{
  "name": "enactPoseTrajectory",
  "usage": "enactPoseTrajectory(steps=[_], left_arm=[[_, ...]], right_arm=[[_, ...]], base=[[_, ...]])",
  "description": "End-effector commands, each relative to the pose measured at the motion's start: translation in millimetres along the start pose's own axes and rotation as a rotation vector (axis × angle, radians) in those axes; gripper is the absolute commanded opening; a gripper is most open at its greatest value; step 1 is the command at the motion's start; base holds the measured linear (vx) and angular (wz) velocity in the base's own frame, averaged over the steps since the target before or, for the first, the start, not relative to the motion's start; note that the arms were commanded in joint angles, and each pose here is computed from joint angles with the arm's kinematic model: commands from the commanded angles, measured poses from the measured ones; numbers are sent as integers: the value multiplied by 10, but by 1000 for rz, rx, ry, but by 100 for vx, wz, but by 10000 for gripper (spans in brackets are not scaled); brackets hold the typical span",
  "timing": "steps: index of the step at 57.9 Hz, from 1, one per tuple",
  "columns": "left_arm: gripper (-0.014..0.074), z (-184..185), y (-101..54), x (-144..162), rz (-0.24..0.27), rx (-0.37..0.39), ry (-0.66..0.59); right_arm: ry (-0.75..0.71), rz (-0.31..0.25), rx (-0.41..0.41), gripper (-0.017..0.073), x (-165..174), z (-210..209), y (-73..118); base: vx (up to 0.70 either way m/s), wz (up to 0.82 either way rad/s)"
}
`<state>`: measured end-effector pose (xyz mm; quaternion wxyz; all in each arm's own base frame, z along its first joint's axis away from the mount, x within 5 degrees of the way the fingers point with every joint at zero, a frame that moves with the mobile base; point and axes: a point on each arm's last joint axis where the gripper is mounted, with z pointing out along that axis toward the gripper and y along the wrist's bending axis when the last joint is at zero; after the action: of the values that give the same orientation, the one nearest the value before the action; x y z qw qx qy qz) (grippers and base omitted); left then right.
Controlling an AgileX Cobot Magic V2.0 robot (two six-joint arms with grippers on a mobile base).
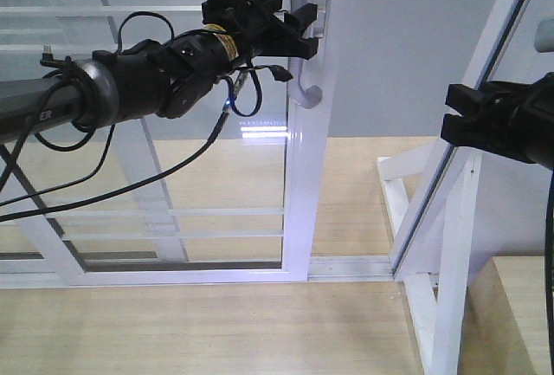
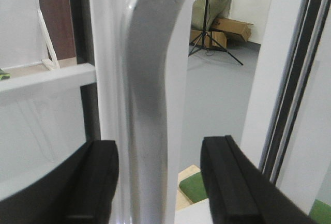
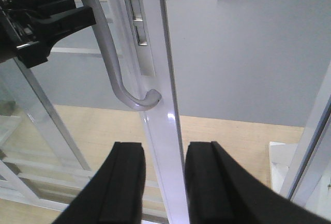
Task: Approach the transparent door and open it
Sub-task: 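Release the handle with the right gripper and reach the left gripper to it, then grip the handle with the left gripper and slide the door farther open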
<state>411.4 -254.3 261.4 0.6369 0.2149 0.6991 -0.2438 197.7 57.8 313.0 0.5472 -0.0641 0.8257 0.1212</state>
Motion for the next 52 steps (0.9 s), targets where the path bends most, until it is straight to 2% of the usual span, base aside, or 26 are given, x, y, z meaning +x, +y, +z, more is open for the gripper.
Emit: enactPoseTrajectory(steps=[1,9,20,24,37,52], left_arm=[[487,-11,-63,-441,3,26,-157],[487,144,-17,-422,104,10,-166],[483,261,28,-433,52,-19,-179],[475,256,92,-431,33,-39,-170],[452,202,320,-452,31,-101,-120],[452,-30,524,-668,22,-206,28]], right_arm=[[-123,-4,-3,288,-185,-65,8],[-123,-4,-3,288,-185,-65,8],[-123,-4,-3,288,-185,-65,8],[-122,-4,-3,288,-184,-65,8],[-116,-4,-3,288,-178,-64,8],[-116,-4,-3,288,-178,-64,8]], base=[[0,0],[0,0],[0,0],[0,0],[0,0],[0,0]])
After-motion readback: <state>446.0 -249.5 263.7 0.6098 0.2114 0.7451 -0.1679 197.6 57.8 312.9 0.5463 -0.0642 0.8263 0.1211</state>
